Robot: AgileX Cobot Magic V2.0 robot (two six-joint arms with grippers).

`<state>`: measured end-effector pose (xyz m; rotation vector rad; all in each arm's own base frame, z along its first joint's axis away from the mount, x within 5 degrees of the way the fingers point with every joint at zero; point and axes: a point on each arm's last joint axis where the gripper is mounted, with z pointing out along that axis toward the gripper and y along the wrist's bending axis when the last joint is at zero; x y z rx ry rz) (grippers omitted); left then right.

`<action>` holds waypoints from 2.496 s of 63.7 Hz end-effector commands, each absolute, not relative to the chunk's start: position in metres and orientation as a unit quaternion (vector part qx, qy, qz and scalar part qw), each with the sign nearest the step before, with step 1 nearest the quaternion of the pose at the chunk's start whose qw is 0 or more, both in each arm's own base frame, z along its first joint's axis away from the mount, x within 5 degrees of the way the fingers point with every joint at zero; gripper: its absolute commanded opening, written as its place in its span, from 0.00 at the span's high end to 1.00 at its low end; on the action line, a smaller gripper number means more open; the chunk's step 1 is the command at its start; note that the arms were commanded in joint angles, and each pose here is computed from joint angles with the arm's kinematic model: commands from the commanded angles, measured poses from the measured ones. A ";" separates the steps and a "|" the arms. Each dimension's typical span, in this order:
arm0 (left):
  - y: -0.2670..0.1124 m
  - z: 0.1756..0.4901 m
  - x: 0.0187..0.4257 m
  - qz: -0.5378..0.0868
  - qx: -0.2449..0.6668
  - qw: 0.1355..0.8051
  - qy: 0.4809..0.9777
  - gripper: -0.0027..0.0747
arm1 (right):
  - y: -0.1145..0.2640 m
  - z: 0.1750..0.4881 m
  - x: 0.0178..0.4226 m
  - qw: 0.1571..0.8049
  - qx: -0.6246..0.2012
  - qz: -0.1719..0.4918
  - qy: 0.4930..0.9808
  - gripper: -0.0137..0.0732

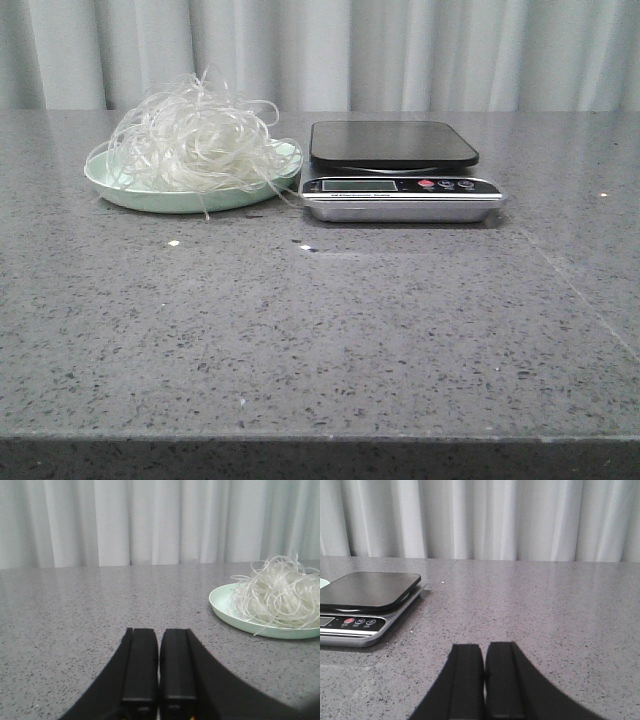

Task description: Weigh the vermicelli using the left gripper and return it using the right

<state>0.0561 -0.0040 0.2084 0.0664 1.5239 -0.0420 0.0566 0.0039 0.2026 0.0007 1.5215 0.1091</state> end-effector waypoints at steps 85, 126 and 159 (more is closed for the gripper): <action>-0.001 0.289 0.039 -0.038 0.004 0.833 0.552 0.80 | 0.003 0.213 0.054 0.757 -0.001 0.044 0.652 0.63; -0.010 0.330 0.109 -0.092 -0.028 0.686 0.721 0.80 | 0.003 0.213 0.054 0.757 -0.001 0.044 0.652 0.63; -0.036 0.376 0.165 -0.115 0.044 0.649 0.751 0.15 | 0.003 0.213 0.054 0.757 -0.001 0.044 0.652 0.63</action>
